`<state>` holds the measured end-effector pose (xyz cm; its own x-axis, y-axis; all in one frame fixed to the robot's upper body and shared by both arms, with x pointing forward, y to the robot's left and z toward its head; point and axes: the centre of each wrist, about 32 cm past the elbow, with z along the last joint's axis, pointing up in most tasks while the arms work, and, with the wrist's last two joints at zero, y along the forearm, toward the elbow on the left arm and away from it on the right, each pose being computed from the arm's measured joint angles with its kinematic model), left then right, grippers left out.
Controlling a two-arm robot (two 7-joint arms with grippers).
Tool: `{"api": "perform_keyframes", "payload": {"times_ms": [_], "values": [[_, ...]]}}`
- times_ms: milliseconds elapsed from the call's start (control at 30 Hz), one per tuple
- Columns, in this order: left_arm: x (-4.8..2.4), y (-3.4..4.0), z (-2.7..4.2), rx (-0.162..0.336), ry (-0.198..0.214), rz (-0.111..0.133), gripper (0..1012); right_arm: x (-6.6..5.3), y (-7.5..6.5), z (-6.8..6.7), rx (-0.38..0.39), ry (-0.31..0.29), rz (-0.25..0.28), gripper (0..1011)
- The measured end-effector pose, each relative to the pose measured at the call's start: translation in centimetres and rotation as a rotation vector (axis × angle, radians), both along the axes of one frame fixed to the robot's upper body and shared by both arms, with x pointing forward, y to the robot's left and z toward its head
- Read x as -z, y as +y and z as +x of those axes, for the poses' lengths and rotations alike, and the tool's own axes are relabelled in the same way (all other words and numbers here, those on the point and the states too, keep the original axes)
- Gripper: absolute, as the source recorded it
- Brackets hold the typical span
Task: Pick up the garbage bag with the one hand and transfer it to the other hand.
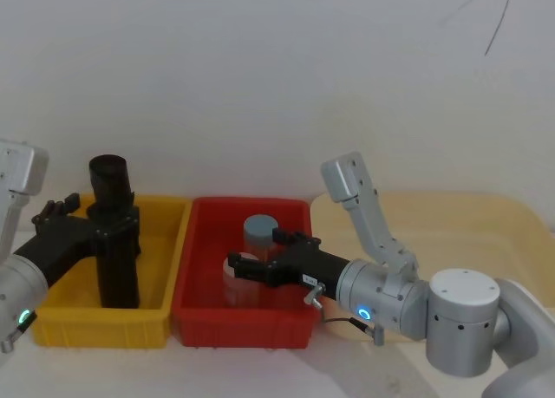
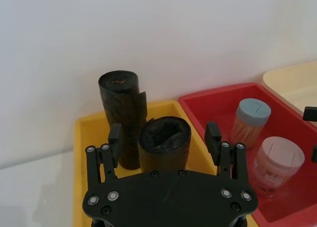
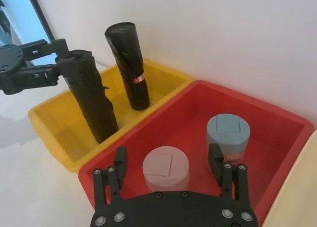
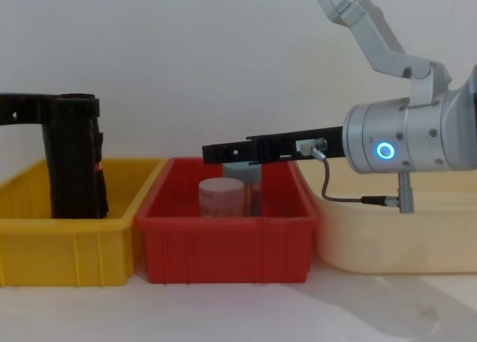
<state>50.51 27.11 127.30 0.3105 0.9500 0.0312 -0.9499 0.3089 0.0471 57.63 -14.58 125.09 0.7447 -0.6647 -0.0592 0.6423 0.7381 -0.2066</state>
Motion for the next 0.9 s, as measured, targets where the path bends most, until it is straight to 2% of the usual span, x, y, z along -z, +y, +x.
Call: {"api": "perform_keyframes", "payload": {"times_ms": [300, 900], "values": [[0.71, -0.21, 1.16, 0.013, 0.006, -0.018, 1000, 0.1, -0.3, 0.3, 0.003, 0.009, -0.003, 999], [1.65, -0.41, 1.97, 0.046, 0.027, -0.027, 1000, 0.4, -0.5, 0.6, 0.005, 0.023, -0.01, 999]]}}
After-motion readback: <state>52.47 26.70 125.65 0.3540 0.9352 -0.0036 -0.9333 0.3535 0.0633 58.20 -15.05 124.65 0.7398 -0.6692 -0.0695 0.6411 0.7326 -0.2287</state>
